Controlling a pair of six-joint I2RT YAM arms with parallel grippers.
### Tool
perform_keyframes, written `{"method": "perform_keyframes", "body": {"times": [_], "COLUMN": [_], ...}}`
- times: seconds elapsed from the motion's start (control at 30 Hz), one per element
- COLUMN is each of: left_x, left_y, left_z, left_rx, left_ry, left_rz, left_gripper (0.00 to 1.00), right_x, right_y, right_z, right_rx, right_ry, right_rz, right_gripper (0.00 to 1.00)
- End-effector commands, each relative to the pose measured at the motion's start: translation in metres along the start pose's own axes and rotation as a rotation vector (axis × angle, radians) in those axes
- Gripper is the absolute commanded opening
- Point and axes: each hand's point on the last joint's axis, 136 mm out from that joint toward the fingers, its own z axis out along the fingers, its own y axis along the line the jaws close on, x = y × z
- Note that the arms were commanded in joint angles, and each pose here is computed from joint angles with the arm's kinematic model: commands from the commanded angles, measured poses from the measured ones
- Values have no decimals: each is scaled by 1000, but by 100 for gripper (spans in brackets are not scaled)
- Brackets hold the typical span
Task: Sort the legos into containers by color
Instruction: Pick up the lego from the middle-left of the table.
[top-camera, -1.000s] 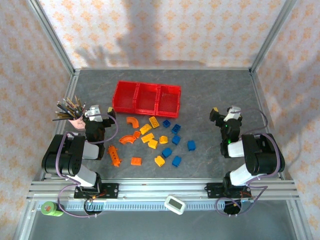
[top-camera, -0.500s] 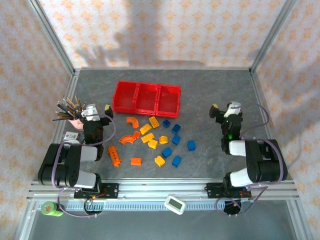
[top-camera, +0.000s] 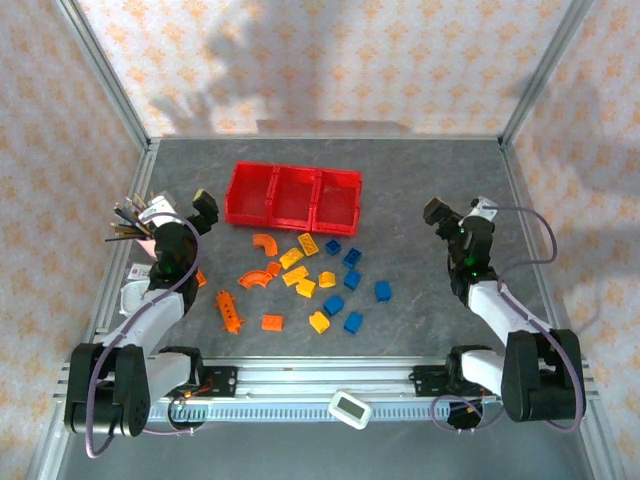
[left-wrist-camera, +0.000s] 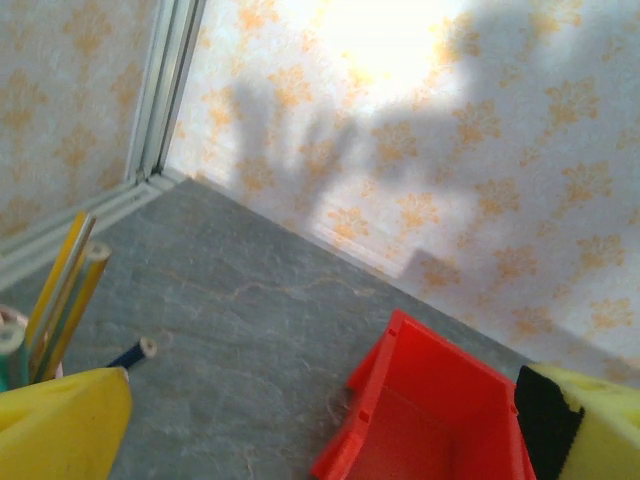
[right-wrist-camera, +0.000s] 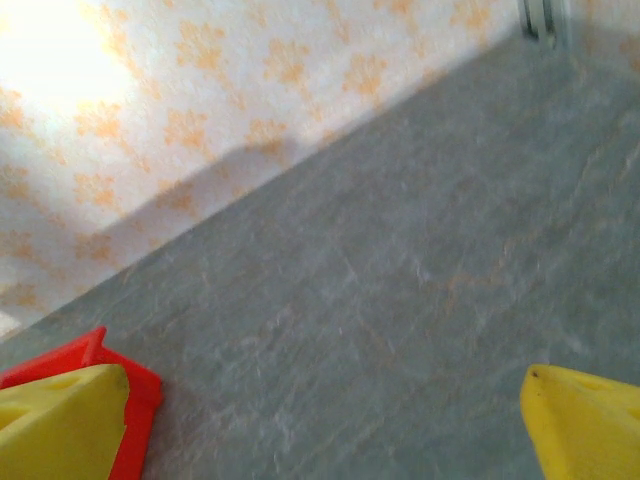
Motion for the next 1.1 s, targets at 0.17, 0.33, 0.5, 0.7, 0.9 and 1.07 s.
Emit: {"method": "perform_keyframes", "body": {"times": [0.17,0.33,0.5,0.7,0.9,1.07], "left_x": [41,50,66,92,117,129], "left_y": [1,9,24,34,57,73], "left_z": [-18,-37,-56,-75,-78,-77], "left_rx": [17,-58,-211,-344,-476,-550], "left_ry": [240,340,492,610,692,689], "left_rz": [-121,-146,-61,27,99,113], "left_gripper": [99,99,99,99,99,99], "right_x": [26,43,68,98,122,137], "right_y": [10,28,46,72,103,120], "right_z": [-18,-23,-30,-41,-52,-58], "right_rx": [-43,-67,-125,-185,-252,-289], "right_ry": [159,260,360,450,512,543], "right_rz": [79,32,19,-40,-89,-104], "right_gripper": [100,100,100,100,100,100]}}
